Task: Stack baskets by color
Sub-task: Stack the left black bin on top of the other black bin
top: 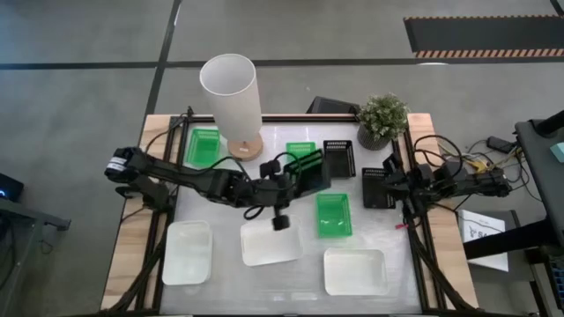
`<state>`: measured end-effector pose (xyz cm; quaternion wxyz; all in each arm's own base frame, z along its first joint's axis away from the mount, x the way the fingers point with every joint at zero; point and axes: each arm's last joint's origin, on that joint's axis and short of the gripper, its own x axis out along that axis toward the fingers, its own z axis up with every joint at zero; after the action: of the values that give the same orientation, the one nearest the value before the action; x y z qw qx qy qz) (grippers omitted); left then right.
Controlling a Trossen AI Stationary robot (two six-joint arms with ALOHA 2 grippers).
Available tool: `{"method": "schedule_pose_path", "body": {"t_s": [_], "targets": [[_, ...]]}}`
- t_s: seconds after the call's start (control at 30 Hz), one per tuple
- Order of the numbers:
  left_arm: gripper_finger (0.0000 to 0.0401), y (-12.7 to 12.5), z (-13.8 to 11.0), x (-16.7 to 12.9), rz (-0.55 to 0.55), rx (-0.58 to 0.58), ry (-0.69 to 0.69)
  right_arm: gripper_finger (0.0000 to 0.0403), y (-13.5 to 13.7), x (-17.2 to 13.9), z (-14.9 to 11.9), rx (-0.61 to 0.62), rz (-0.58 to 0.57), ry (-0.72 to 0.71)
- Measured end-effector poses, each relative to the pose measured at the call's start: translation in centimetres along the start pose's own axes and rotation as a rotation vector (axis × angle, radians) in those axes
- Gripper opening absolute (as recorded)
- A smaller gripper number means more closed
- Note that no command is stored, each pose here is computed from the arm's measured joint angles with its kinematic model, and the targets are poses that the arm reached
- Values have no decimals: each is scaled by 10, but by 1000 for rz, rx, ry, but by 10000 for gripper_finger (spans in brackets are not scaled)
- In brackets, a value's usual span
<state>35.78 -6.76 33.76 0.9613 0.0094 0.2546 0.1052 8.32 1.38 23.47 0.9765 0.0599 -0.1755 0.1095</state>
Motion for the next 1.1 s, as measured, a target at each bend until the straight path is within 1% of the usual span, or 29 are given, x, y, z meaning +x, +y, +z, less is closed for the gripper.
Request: {"method": "schedule_pose_path", "body": {"t_s": [0.1, 0.17, 0.23, 0.33, 0.47, 0.63, 0.8, 0.97, 1.1], "targets": [[0, 1, 2, 15, 9, -27, -42, 9, 2, 0, 2, -1, 58, 2], [0, 1, 0, 26, 18, -36, -43, 9, 3, 0, 3, -2, 97, 2], [0, 4, -2, 38, 30, -68, -50, 9, 4, 0, 4, -4, 117, -4], [0, 9, -5, 55, 54, -128, -50, 9, 4, 0, 6, -11, 118, -9], [0, 17, 0, 79, 83, -177, -59, 9, 5, 0, 11, -33, 130, -22], [0, 25, 5, 112, 120, -195, -55, 9, 5, 0, 14, -53, 130, -24], [0, 41, 6, 146, 167, -216, -44, 9, 6, -1, 18, -66, 127, 7], [0, 52, -1, 173, 197, -227, -26, 9, 6, -1, 21, -67, 125, 40], [0, 58, -9, 185, 199, -230, -4, 9, 6, -1, 21, -78, 124, 44]]}}
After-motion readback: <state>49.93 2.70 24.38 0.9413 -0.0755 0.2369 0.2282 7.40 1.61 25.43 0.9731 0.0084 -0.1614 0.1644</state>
